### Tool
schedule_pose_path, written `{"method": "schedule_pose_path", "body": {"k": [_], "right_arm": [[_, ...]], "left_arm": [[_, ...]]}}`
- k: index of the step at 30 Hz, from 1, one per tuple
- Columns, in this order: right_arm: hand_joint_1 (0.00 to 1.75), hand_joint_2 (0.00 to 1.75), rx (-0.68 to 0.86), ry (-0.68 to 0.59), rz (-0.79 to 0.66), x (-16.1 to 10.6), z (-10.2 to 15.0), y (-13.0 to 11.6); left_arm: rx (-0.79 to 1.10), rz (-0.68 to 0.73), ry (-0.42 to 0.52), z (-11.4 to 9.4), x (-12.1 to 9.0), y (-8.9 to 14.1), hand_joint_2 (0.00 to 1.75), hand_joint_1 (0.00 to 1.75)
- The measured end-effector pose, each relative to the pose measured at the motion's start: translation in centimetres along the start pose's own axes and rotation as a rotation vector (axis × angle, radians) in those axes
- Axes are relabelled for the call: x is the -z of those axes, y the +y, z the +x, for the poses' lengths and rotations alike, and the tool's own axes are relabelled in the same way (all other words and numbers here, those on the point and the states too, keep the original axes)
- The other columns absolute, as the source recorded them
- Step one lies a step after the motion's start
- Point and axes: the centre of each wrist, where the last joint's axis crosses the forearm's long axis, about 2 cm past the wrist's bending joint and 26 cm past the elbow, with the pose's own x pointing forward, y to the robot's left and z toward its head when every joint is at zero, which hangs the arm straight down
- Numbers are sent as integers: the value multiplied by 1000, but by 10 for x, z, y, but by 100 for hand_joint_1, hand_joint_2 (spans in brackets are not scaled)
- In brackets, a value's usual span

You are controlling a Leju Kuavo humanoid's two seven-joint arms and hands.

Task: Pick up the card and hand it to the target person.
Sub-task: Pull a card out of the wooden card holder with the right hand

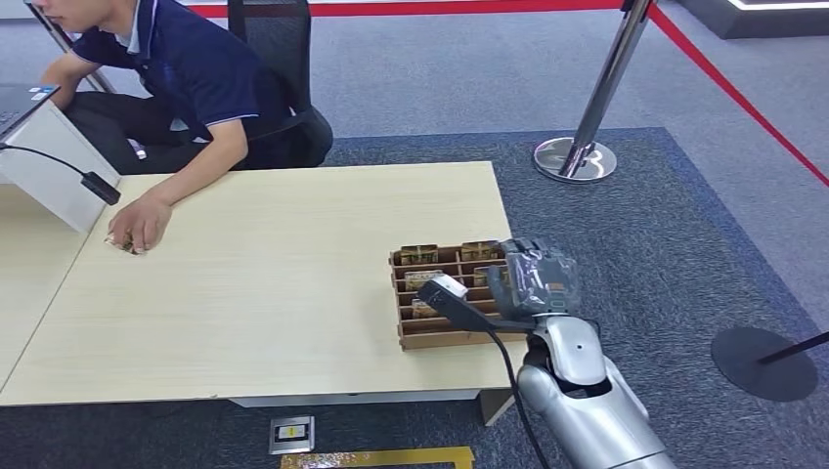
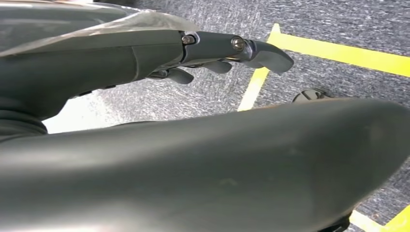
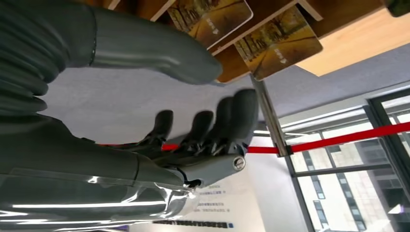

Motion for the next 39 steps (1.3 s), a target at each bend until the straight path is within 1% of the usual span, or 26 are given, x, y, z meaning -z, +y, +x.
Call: {"method": "schedule_pose_path", "body": {"k": [4, 9, 14, 20, 25, 30, 39], "right_arm": [[126, 175, 4, 18, 14, -1, -4, 5], [115, 175, 6, 38, 33, -2, -7, 10], [97, 175, 8, 50, 43, -3, -9, 13], [82, 175, 9, 58, 47, -1, -10, 15], [80, 175, 12, 62, 52, -1, -11, 16], [84, 175, 12, 62, 57, -1, -11, 17], [85, 175, 16, 61, 63, 0, -9, 19]], "left_arm": [[3, 1, -1, 0, 0, 1, 0, 0], [5, 2, 0, 0, 0, 1, 0, 0], [8, 2, 0, 0, 0, 1, 0, 0], [9, 2, 0, 0, 0, 1, 0, 0], [10, 3, -1, 0, 0, 2, 0, 0], [13, 3, -3, 0, 0, 2, 0, 0], [20, 2, -2, 1, 1, 2, 0, 0]]}}
